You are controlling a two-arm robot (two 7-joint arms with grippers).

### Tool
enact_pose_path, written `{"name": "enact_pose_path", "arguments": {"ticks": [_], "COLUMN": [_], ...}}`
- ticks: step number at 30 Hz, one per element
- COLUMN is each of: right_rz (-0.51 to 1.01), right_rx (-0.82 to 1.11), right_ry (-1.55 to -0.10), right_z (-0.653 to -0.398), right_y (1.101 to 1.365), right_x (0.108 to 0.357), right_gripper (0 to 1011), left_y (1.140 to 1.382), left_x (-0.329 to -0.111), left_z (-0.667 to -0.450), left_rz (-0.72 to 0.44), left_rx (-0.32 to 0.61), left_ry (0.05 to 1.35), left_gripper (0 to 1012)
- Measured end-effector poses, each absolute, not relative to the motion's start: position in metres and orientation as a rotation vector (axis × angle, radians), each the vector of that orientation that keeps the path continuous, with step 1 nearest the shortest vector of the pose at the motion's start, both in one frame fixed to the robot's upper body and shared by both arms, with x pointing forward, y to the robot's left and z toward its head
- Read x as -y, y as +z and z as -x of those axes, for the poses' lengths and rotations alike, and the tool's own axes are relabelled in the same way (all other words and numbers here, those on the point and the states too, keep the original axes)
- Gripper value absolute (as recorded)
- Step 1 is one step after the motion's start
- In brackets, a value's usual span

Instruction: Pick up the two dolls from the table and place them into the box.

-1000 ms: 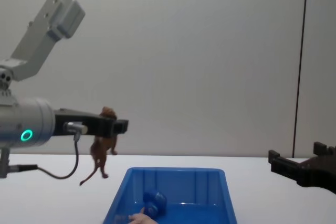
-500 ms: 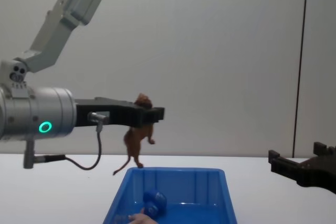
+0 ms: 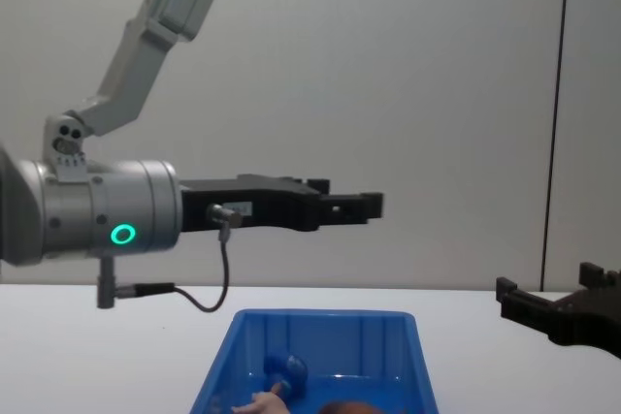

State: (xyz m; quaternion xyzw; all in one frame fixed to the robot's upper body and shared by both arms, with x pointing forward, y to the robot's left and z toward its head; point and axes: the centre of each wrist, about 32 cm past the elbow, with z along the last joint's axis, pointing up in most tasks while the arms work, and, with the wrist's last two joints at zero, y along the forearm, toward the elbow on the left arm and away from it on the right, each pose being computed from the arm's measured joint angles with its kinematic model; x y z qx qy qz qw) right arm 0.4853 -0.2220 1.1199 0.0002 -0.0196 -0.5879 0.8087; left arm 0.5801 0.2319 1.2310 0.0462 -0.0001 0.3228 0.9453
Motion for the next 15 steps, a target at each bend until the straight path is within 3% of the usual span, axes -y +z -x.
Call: {"name": "enact_pose_path", "arguments": {"ticks": [5,9,15], "right_rz": [0.000,0.000,0.000], "right_rx": [0.042,0.042,0.042], "right_ry": [-1.257,-1.257,-1.257], "right_z": [-0.485,-0.485,-0.485], "right_y": [1.120,1.120,1.120], "right_x": [0.222,0.222,0.222], "right_gripper": [1001,1001,1001], "left_y": [1.228,1.227,1.225], "left_x": [-0.228,-0.226,-0.224], "left_z": [-0.587,-0.591,-0.594], "left_rz": [-0.071,-0.062,-0.052], "left_rx": [0.000,0.001,0.001], "left_ry": [0.590,0.560,0.530], "left_gripper": [940,1001,1001]}}
